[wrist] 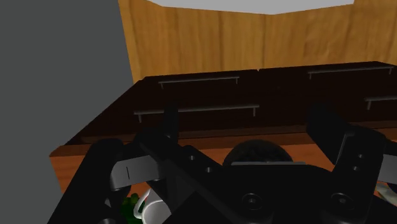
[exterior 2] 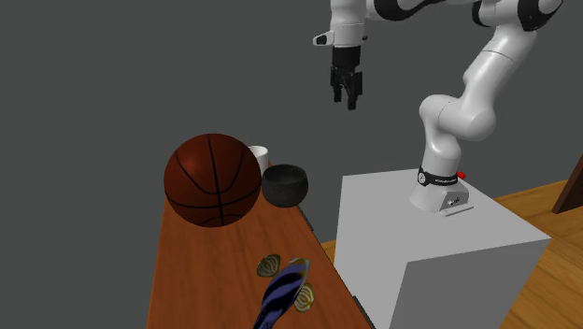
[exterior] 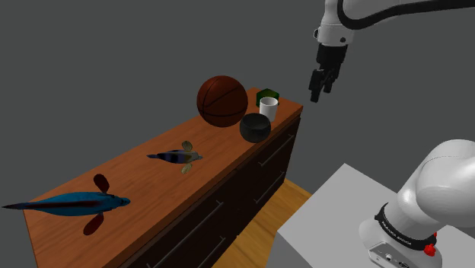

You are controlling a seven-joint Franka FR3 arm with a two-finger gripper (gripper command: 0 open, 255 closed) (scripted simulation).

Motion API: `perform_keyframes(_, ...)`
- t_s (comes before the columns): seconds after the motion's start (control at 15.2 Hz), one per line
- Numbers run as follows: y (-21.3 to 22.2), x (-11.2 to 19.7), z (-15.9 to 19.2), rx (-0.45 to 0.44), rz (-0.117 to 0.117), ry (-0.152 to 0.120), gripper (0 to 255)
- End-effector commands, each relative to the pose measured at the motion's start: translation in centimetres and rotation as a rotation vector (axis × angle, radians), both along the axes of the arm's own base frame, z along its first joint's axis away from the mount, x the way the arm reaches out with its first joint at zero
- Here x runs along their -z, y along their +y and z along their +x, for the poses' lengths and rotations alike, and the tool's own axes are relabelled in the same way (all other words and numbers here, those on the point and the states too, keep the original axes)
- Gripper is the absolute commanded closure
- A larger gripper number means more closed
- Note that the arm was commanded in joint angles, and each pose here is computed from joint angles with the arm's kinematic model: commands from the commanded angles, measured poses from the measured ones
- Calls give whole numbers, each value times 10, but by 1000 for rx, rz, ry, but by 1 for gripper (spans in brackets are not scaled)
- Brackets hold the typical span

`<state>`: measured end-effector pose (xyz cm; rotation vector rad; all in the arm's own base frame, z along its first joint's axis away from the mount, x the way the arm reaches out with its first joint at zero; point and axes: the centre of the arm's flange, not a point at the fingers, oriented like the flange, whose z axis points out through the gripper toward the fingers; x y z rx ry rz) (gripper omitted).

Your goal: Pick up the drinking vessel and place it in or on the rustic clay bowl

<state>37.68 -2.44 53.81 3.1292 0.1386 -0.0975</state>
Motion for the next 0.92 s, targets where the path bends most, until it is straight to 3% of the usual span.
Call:
perform_keyframes(0.0,-3,10,23,-15,-4,-4,0)
perform_keyframes(0.86,-21,96,167,-113,-25,-18,0)
